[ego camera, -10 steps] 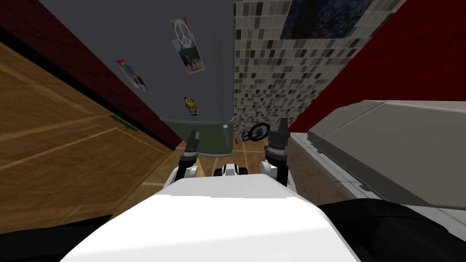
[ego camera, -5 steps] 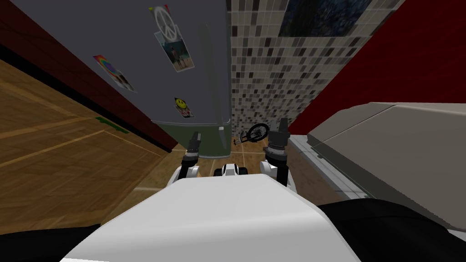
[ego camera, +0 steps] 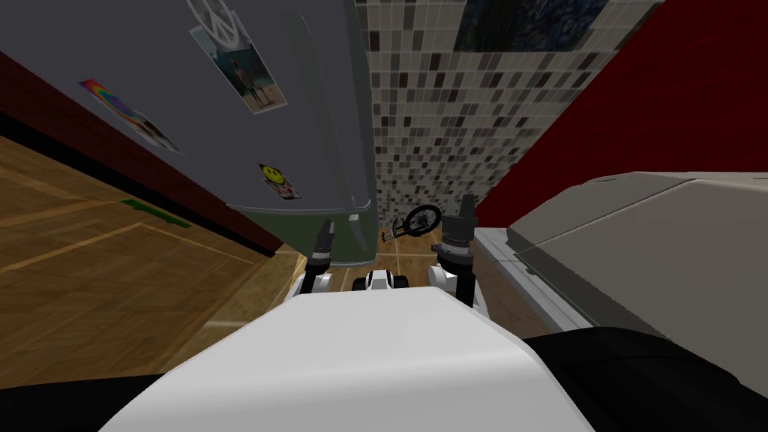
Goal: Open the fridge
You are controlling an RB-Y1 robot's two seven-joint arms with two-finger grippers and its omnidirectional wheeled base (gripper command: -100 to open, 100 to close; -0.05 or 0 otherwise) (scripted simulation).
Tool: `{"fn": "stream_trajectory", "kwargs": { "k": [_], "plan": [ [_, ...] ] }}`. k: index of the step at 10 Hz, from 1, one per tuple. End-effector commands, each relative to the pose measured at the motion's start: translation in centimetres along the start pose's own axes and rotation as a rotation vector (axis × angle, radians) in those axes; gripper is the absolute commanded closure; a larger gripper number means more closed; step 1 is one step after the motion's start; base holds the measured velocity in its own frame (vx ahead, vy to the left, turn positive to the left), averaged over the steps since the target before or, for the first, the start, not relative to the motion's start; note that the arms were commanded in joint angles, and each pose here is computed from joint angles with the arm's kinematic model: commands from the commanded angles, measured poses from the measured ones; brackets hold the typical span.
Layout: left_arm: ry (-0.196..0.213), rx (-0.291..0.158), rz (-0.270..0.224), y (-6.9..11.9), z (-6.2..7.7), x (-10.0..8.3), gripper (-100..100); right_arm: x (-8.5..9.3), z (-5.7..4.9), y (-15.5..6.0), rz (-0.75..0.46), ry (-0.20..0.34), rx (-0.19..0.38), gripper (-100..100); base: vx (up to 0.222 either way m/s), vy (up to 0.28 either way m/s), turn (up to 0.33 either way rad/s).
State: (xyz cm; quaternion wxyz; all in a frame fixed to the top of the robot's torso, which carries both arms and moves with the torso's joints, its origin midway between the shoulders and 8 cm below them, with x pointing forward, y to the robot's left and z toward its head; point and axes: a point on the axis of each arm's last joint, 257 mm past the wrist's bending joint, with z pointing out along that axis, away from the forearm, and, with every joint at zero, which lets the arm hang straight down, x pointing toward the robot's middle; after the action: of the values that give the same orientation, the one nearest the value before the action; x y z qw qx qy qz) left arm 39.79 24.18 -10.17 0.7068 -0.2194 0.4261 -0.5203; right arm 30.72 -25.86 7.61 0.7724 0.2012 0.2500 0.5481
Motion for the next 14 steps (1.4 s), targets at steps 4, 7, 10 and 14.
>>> {"fn": "stream_trajectory", "kwargs": {
  "k": [4,7,10,14],
  "plan": [
    [-0.050,-0.010,-0.058,1.5,-0.4,1.6,-100,0.0,0.0,0.0,0.000,0.000,0.000,0,0.073,-0.072,-0.024],
    [-0.104,-0.017,-0.106,1.5,-0.2,2.2,-100,0.0,0.0,0.0,0.000,0.000,0.000,0,0.055,-0.054,0.017],
    [-0.118,-0.021,-0.101,1.3,0.4,1.5,-100,0.0,0.0,0.0,0.000,0.000,0.000,0,0.004,0.008,0.002],
    [-0.122,-0.019,-0.101,1.0,1.1,1.2,-100,0.0,0.0,0.0,0.000,0.000,0.000,0,0.021,0.006,0.006]
  ]
}}
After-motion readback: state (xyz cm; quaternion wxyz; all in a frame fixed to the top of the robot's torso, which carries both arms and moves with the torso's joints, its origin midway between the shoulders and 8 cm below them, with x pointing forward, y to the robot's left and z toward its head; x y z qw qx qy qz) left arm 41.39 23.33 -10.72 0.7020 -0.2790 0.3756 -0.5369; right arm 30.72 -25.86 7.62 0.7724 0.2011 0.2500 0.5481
